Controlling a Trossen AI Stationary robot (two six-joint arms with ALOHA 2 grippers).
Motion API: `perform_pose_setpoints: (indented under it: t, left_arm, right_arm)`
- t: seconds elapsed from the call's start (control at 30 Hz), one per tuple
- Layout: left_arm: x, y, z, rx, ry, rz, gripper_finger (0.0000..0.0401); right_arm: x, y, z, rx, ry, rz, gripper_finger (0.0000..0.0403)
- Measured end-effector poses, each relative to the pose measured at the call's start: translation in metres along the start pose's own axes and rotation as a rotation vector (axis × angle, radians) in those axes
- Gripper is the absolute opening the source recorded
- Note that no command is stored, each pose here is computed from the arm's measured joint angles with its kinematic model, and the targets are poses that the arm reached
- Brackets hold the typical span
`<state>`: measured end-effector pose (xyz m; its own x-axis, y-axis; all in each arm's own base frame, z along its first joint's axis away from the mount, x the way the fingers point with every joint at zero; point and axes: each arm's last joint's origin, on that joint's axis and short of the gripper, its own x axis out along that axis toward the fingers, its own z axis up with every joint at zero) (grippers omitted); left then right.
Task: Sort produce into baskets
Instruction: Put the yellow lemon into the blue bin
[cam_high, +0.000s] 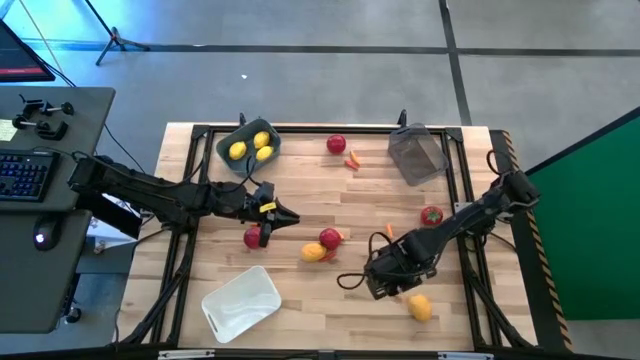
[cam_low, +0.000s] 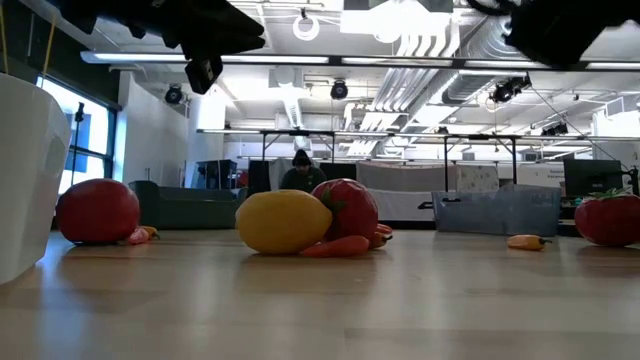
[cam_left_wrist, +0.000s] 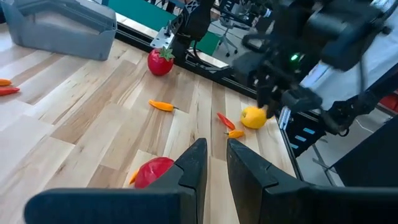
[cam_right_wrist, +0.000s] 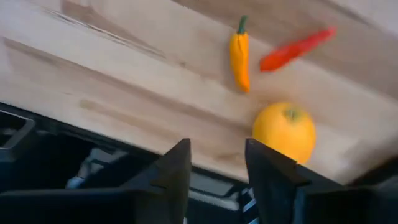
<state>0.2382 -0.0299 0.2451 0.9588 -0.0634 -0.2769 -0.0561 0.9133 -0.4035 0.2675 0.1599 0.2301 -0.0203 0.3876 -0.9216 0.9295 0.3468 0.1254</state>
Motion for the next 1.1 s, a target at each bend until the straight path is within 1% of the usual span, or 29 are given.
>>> perform_pose_setpoints:
  t: [0.13, 0.2, 0.3, 0.47, 0.63, 0.73, 0.87, 1.03, 1.1]
  left_arm:
    - [0.0, 0.001, 0.0, 0.0, 0.0, 0.003, 0.0046]
    - [0.0, 0.001, 0.0, 0.0, 0.0, 0.003, 0.0046]
    - [0.0, 0.001, 0.0, 0.001, -0.001, 0.004, 0.0046]
    - [0.0, 0.001, 0.0, 0.009, -0.002, 0.01, 0.0046]
    - [0.0, 0.001, 0.0, 0.008, 0.002, 0.012, 0.0046]
    - [0.0, 0.001, -0.001, 0.008, 0.005, 0.013, 0.0046]
    - [0.0, 0.001, -0.001, -0.002, 0.005, 0.012, 0.0046]
    - [0.0, 0.001, -0.001, -0.027, 0.013, 0.016, 0.0046]
    - [0.0, 0.002, -0.002, -0.041, 0.024, 0.022, 0.0046]
  right_arm:
    - [-0.003, 0.001, -0.021, 0.111, -0.013, 0.006, 0.0199]
    - [0.004, -0.003, -0.031, 0.155, -0.024, -0.003, 0.0217]
    - [0.017, -0.012, -0.045, 0.176, -0.023, -0.033, 0.0235]
    - [0.035, -0.029, -0.055, 0.14, -0.052, -0.104, 0.024]
    - [0.055, -0.046, -0.051, 0.035, -0.096, -0.165, 0.0241]
    - [0.065, -0.049, -0.048, -0.028, -0.106, -0.129, 0.0241]
    - [0.081, -0.053, -0.04, -0.047, -0.084, -0.072, 0.0241]
    - [0.089, -0.059, -0.035, -0.077, -0.072, -0.068, 0.024]
    - [0.089, -0.059, -0.034, -0.108, -0.072, -0.071, 0.0234]
